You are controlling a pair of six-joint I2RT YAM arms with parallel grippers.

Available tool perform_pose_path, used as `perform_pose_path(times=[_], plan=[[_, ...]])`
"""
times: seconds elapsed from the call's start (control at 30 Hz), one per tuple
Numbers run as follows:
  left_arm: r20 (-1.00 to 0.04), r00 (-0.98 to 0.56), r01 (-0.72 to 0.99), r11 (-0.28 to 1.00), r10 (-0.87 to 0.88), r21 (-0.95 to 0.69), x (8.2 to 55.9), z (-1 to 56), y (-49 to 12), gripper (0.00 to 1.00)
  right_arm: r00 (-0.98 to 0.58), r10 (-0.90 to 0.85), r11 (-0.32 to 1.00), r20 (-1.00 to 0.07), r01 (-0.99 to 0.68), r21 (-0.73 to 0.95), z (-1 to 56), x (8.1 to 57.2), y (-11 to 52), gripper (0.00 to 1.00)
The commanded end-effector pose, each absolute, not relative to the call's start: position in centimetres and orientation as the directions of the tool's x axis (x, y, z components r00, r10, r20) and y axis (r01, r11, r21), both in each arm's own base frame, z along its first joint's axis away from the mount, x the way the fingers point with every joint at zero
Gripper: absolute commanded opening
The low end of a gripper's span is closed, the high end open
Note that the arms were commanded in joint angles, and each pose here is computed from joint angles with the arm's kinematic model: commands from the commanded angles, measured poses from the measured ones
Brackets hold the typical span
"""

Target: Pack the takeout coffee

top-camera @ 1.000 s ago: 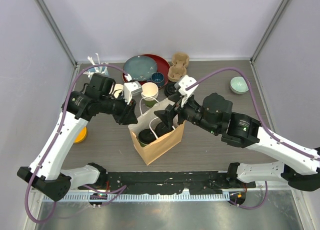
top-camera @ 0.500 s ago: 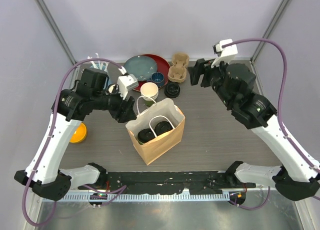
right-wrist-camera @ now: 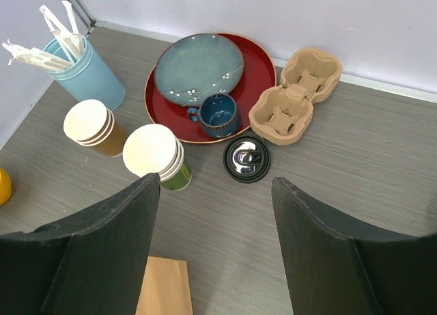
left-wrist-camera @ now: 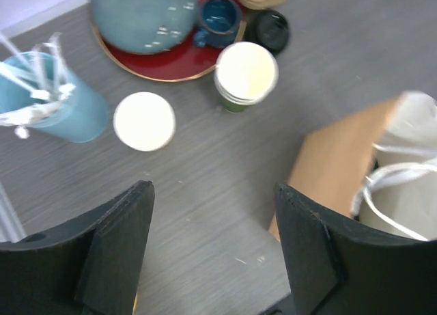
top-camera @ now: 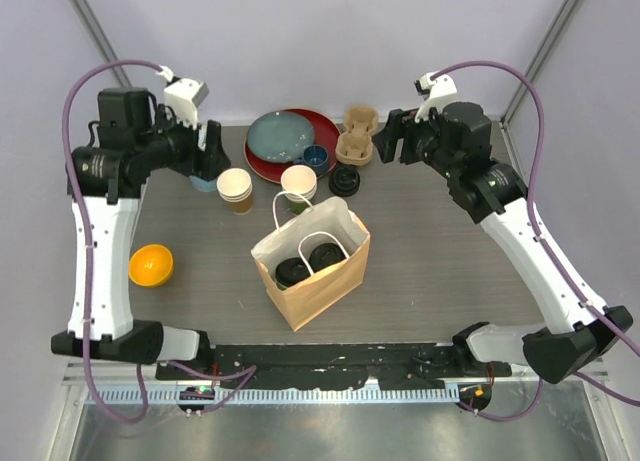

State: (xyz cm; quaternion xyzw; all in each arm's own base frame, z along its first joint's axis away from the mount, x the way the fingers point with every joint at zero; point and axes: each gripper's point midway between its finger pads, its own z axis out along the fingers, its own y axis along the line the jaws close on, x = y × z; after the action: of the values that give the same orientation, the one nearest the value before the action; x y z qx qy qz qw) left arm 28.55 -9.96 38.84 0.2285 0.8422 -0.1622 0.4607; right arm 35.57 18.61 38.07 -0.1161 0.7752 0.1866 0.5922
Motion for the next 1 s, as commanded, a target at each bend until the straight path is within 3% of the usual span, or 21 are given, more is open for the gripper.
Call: perform_pose_path(times=[0.0, 0.03, 0.07, 0.17, 0.43, 0.97], plan=[[-0.867, -0.466, 0.381, 0.924, 0.176, -0.017, 35.3, 38.9, -7.0, 0.71, -0.244, 0.035, 0.857, -0.969, -0.491, 0.155, 38.1, 35.9, 19.5, 0.72], [-0.854, -0.489, 0.357, 0.934, 0.177, -0.011, 37.2, 37.7, -6.5, 0.66, -0.251, 0.024, 0.859, -0.968, -0.489, 0.148, 37.4, 36.2, 19.3, 0.72], [-0.856, -0.484, 0.344, 0.939, 0.179, 0.002, 38.6, 37.5, -6.3, 0.55, -0.258, 0.015, 0.853, -0.966, -0.501, 0.147, 37.0, 36.3, 19.4, 0.72], [-0.853, -0.491, 0.283, 0.959, 0.174, 0.033, 43.4, 35.9, -5.1, 0.43, -0.268, -0.002, 0.851, -0.963, -0.507, 0.139, 36.0, 36.7, 19.3, 0.72], [-0.834, -0.545, 0.073, 0.996, 0.082, 0.05, 51.7, 31.7, 1.3, 0.42, -0.293, -0.035, 0.849, -0.955, -0.513, 0.127, 34.2, 37.1, 19.2, 0.71], [-0.793, -0.592, 0.156, 0.986, 0.145, 0.064, 56.3, 25.1, 1.8, 0.4, -0.297, -0.048, 0.847, -0.954, -0.517, 0.119, 33.7, 37.0, 19.2, 0.71]])
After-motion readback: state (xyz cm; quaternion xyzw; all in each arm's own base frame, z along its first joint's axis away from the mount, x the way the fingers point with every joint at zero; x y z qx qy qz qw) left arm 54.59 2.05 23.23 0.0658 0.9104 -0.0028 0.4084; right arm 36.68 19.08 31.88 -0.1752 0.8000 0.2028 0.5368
